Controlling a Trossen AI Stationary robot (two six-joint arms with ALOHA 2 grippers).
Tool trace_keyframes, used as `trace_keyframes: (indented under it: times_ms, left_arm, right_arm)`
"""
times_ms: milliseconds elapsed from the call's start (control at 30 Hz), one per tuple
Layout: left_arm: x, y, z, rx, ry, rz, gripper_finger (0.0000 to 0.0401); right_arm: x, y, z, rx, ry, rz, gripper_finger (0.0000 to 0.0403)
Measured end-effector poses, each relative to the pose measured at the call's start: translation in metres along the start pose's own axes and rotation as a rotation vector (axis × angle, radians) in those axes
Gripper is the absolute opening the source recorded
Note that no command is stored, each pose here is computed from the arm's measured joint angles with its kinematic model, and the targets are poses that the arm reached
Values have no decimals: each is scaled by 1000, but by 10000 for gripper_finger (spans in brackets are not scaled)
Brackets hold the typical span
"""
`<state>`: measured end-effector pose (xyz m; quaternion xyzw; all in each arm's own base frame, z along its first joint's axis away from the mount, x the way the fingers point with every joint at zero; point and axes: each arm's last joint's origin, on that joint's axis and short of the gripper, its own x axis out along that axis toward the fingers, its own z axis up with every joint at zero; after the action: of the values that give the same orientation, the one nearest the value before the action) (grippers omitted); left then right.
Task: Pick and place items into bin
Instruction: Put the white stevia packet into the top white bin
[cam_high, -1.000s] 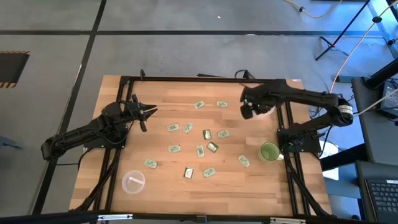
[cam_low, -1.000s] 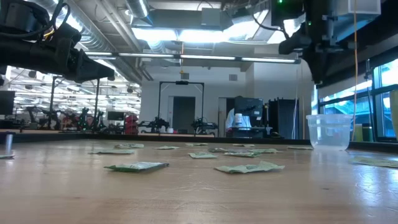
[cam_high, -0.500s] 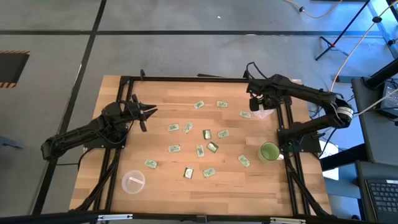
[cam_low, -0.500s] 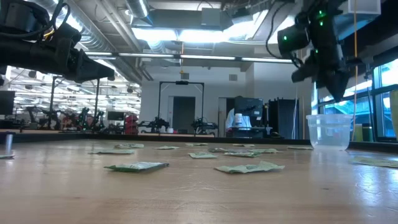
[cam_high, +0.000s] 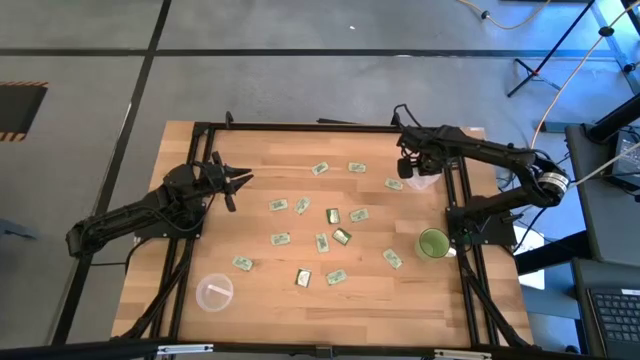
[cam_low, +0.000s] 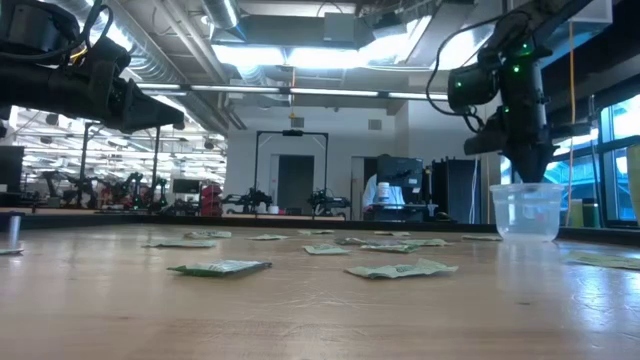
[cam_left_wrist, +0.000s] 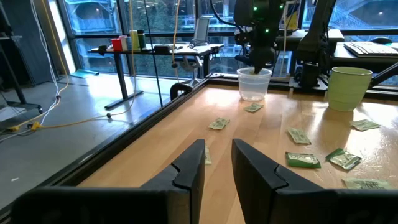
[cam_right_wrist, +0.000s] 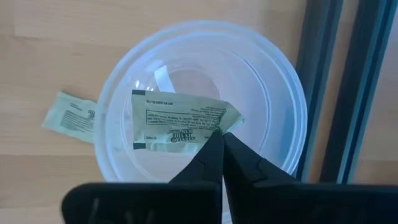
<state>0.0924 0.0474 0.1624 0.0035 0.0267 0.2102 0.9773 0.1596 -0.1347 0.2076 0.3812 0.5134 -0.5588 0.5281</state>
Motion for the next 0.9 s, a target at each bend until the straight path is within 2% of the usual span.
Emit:
trace_keyframes:
  times_ms: [300, 633, 800, 900]
  left_arm:
    - [0, 0, 0, 0, 0, 0, 75]
    - [0, 0, 0, 0, 0, 0, 75]
    - [0, 0, 0, 0, 0, 0, 75]
    - [0, 0, 0, 0, 0, 0, 75]
  right_arm:
    - [0, 0, 0, -3, 3, -4, 11]
    - [-2, -1, 0, -25, 6, -7, 96]
    - [-25, 2, 8, -26, -33, 28, 116]
    - [-47, 9, 15, -83, -114, 88, 117]
